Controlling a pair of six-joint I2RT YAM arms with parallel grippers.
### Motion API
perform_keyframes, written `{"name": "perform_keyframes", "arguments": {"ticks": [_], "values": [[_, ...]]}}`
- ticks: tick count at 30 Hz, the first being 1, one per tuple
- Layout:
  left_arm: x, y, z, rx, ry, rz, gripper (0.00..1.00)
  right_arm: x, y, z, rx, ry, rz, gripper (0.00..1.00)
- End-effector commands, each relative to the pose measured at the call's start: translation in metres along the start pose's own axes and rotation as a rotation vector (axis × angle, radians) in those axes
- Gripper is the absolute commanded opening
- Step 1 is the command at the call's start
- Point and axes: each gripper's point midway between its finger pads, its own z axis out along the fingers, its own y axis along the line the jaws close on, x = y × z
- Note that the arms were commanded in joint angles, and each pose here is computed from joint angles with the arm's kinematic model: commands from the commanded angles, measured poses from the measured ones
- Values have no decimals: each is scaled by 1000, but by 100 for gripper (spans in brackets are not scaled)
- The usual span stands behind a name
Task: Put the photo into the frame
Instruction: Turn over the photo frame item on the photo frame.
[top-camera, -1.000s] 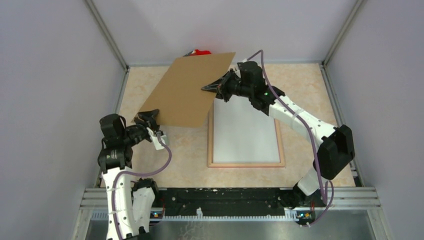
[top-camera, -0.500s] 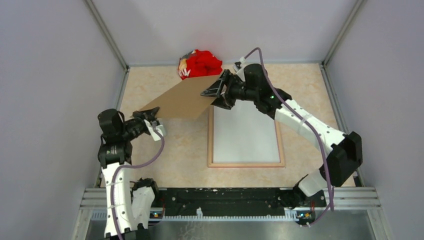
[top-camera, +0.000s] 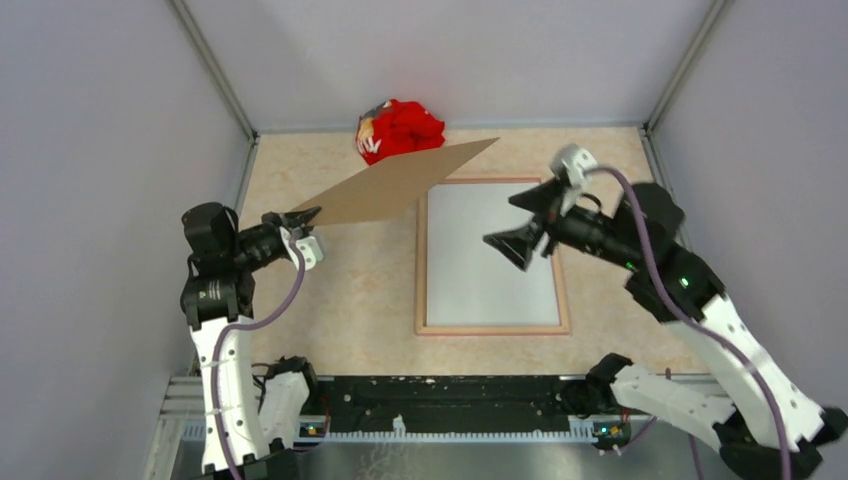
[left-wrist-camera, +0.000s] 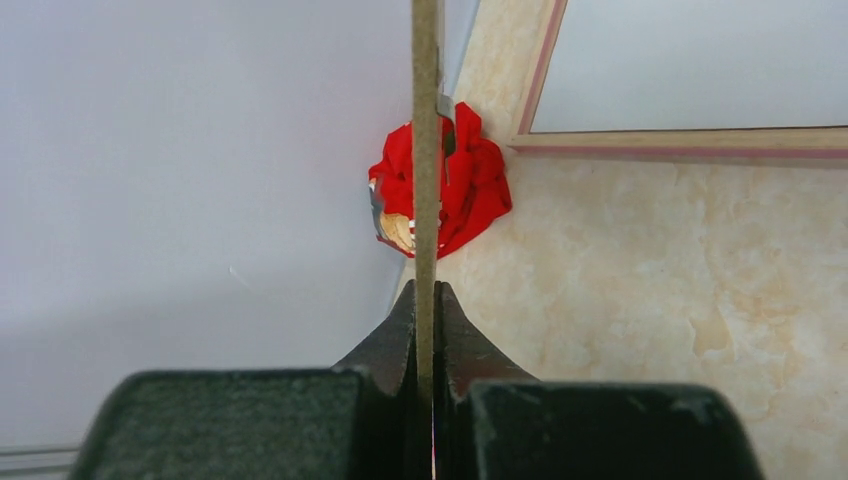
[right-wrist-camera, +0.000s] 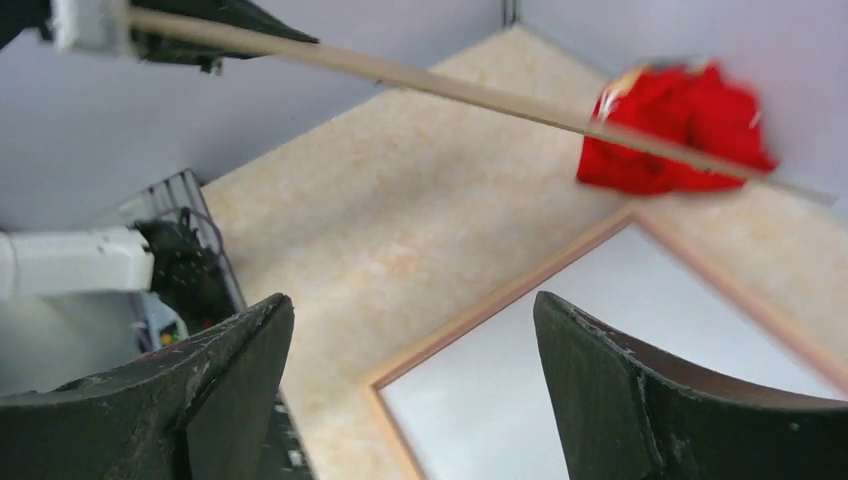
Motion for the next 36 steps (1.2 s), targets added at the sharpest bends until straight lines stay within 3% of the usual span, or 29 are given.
{"name": "perform_keyframes", "arguments": {"ticks": [1, 9, 15, 19, 26, 36], "values": [[-47, 10, -6, 18, -143, 127, 0, -29, 14, -35, -62, -251, -471, 90], [-63, 1, -13, 65, -168, 164, 0, -36, 31, -29, -201, -135, -608, 87], [-61, -7, -15, 106, -151, 153, 0, -14, 34, -10, -276, -12, -653, 85], [-61, -8, -15, 110, -154, 152, 0, 2, 24, 11, -240, 72, -709, 83], [-57, -8, -14, 114, -142, 149, 0, 3, 23, 33, -256, 85, -723, 82], [-53, -10, -12, 131, -141, 144, 0, 11, -6, 68, -178, 137, -842, 73]]}}
